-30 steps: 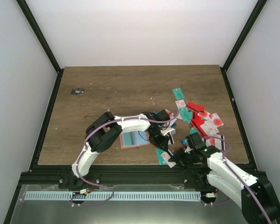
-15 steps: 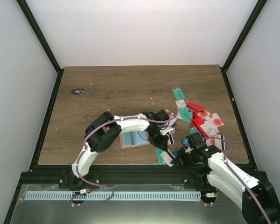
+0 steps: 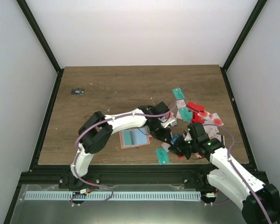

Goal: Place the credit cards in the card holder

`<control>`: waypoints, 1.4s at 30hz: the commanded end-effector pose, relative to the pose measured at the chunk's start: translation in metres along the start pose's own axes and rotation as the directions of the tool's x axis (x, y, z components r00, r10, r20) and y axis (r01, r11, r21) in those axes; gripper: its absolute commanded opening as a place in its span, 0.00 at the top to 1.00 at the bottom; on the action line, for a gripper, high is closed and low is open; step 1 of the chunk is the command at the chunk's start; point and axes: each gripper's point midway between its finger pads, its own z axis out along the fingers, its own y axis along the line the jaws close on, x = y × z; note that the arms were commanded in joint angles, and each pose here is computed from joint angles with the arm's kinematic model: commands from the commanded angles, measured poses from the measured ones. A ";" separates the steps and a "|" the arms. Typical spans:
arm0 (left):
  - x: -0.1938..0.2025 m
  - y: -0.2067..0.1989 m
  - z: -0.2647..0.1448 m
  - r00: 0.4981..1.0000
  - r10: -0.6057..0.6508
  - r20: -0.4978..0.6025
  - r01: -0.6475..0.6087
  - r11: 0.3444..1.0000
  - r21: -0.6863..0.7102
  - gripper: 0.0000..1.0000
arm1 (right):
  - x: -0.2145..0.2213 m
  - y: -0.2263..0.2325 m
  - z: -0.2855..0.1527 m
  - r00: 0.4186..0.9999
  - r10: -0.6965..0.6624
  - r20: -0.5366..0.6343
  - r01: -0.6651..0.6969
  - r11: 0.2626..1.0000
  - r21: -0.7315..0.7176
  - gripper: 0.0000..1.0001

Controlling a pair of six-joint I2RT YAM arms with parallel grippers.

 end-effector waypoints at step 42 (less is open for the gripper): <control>-0.101 -0.089 -0.363 0.567 -0.310 0.763 -0.154 0.870 0.468 0.55 | -0.042 0.312 -0.185 0.880 -0.074 0.470 0.439 0.510 -0.740 0.99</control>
